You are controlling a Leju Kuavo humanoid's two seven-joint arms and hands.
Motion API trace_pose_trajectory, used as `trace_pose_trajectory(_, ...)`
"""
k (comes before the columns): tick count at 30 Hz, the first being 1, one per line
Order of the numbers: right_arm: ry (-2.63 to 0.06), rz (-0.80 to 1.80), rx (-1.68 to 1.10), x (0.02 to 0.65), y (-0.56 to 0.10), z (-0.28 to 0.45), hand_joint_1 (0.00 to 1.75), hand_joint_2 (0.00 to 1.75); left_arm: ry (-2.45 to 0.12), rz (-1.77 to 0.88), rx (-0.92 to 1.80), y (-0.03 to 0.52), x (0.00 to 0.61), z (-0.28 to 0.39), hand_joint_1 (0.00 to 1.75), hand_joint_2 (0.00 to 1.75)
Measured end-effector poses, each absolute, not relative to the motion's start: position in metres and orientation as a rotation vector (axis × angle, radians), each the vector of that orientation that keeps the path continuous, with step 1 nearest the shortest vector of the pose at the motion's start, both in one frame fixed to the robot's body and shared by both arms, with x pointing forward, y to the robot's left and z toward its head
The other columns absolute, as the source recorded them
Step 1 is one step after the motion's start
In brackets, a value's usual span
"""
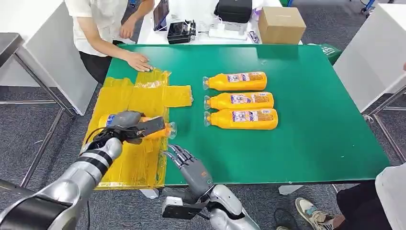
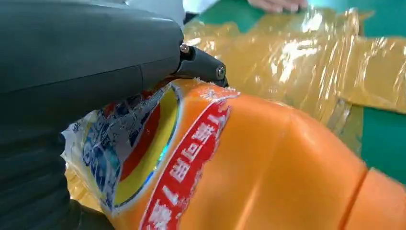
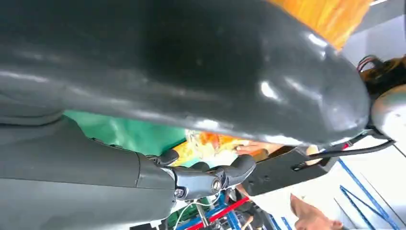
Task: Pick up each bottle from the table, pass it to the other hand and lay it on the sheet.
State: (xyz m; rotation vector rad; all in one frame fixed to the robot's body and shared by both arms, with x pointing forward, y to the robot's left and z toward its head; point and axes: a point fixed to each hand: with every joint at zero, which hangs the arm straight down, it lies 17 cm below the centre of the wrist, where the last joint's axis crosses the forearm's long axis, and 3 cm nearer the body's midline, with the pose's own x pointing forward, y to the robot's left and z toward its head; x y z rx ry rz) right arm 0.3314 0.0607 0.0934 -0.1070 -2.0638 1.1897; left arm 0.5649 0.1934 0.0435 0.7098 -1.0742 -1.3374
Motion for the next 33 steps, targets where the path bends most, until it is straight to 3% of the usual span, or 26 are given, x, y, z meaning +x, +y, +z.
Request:
trace_pose_trajectory(3,-2.074,1.174,-0.094,0.331,0.063,0.097,0.00,0.00,-1.033,-1.324,0.638,0.193,0.560,0.033,0.00,1.75)
trace_pose_trajectory(7,-2.110,1.137,-0.083,0.331,0.061,0.100,0.00,0.00,-1.153,-1.144,0.198,0.156,0.541,0.035,0.00,1.75)
trace_pose_trajectory(12,-2.118,1.105,-0.091,0.334,0.055,0.095,0.00,0.00,-1.206,-0.918,-0.104,0.155,0.531,0.048,0.00,1.75)
trace_pose_trajectory(21,-2.093,1.103,-0.144,0.343,0.043,0.080,0.00,0.00,-1.286,-0.659,-0.273,0.178,0.524,0.058,0.00,1.75)
trace_pose_trajectory(29,-2.051,1.161,-0.327,0.355,0.023,0.066,0.00,0.00,-1.508,-0.448,-0.248,0.198,0.519,0.090,0.00,1.75)
trace_pose_trajectory(30,-2.025,1.195,-0.402,0.359,0.016,0.061,0.00,1.75,-1.567,-0.404,-0.221,0.202,0.519,0.101,0.00,1.75)
trace_pose_trajectory(33,-1.868,1.319,-0.696,0.383,-0.035,0.035,0.00,1.75,-1.789,-0.175,-0.139,0.212,0.513,0.157,0.00,1.75)
